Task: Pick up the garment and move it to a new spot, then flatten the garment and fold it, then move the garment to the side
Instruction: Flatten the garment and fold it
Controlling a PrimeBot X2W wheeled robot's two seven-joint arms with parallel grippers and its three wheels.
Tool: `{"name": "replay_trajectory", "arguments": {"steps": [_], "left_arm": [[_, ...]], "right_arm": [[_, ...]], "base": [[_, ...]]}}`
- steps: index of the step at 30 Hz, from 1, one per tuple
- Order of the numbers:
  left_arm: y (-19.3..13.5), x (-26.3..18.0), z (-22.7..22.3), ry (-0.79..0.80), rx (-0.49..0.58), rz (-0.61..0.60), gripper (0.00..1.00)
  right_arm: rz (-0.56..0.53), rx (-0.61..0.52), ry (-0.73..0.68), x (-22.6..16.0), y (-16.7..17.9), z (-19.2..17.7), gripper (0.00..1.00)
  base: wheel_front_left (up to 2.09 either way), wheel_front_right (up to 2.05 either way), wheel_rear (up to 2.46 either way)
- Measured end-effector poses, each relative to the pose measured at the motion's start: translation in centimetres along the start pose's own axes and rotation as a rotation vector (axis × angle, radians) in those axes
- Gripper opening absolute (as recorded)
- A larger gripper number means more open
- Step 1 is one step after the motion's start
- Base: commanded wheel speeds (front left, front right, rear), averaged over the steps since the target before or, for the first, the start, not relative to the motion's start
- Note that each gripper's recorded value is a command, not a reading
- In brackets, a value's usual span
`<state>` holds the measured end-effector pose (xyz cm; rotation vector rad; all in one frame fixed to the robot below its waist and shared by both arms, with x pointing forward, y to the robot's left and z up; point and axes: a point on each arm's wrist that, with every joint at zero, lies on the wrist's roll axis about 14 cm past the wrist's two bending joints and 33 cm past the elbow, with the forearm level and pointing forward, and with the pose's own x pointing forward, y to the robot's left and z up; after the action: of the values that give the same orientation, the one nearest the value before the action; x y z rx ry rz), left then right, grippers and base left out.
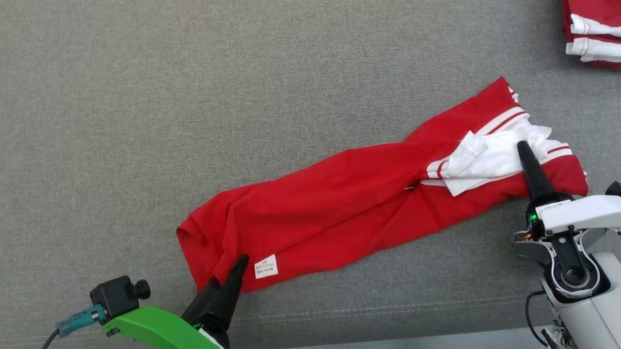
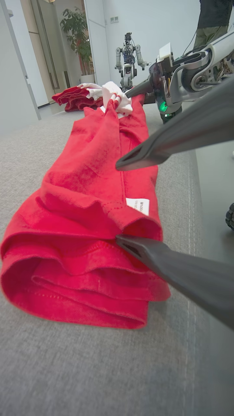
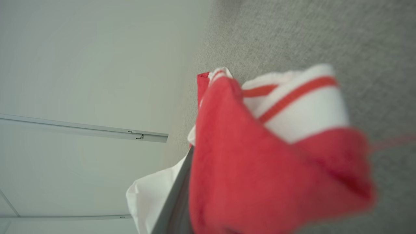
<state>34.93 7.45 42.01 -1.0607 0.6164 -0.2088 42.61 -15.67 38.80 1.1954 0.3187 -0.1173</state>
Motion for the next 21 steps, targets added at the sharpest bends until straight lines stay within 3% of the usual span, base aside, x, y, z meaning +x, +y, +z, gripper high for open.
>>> {"name": "replay_trajectory", "arguments": {"steps": [6, 9, 16, 21], "left_arm": [[0.2, -0.5, 0.3, -0.028, -0.009, 0.008, 1.00], [0.1, -0.7, 0.5, -0.040, -0.014, 0.004, 1.00], [0.4, -1.2, 1.1, -0.075, -0.014, 0.013, 1.00], [0.4, -1.6, 1.7, -0.110, -0.012, 0.011, 1.00]], "right_arm": [[0.040, -0.127, 0.037, 0.3, 0.8, -0.5, 0.00], [0.088, -0.249, 0.055, 0.3, 1.7, -0.5, 0.00], [0.253, -0.494, 0.115, -0.2, 5.3, -1.8, 0.00], [0.397, -0.641, 0.234, -1.6, 8.1, -5.2, 0.00]], "base": [[0.00, 0.00, 0.00], [0.00, 0.00, 0.00], [0.00, 0.00, 0.00], [0.00, 0.00, 0.00]]}}
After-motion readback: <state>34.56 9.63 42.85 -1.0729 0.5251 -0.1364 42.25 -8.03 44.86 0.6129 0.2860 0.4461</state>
